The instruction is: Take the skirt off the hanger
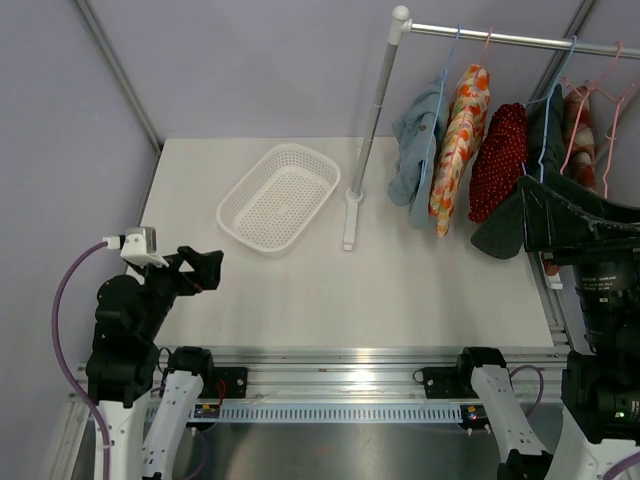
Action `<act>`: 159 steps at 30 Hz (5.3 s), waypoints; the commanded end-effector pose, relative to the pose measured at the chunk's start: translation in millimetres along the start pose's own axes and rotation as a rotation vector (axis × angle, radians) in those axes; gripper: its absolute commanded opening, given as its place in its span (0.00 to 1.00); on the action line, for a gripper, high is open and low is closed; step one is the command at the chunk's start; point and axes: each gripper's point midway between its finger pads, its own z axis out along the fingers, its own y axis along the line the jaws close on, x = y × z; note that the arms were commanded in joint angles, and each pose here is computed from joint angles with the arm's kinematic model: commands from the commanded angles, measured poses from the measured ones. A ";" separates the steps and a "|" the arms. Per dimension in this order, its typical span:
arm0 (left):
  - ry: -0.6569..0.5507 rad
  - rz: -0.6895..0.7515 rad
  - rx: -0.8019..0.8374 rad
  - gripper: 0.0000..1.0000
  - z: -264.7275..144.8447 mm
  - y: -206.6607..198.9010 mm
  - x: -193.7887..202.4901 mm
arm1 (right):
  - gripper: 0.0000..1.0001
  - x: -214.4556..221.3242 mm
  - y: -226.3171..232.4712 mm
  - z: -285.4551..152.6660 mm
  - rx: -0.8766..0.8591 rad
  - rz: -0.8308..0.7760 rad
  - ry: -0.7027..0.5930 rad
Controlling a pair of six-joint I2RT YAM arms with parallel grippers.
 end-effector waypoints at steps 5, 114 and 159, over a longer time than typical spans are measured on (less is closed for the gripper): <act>-0.003 0.008 -0.043 0.99 7.2 10.0 2.6 | 0.99 -32.6 36.3 -17.0 -0.176 -0.177 -0.184; 0.088 0.029 -0.068 0.99 18.1 10.9 23.0 | 0.00 -67.6 -332.9 99.9 1.133 -0.523 0.009; 0.121 0.092 0.917 0.99 10.4 -255.6 -36.7 | 0.00 -1.4 64.6 67.8 -0.280 0.083 0.375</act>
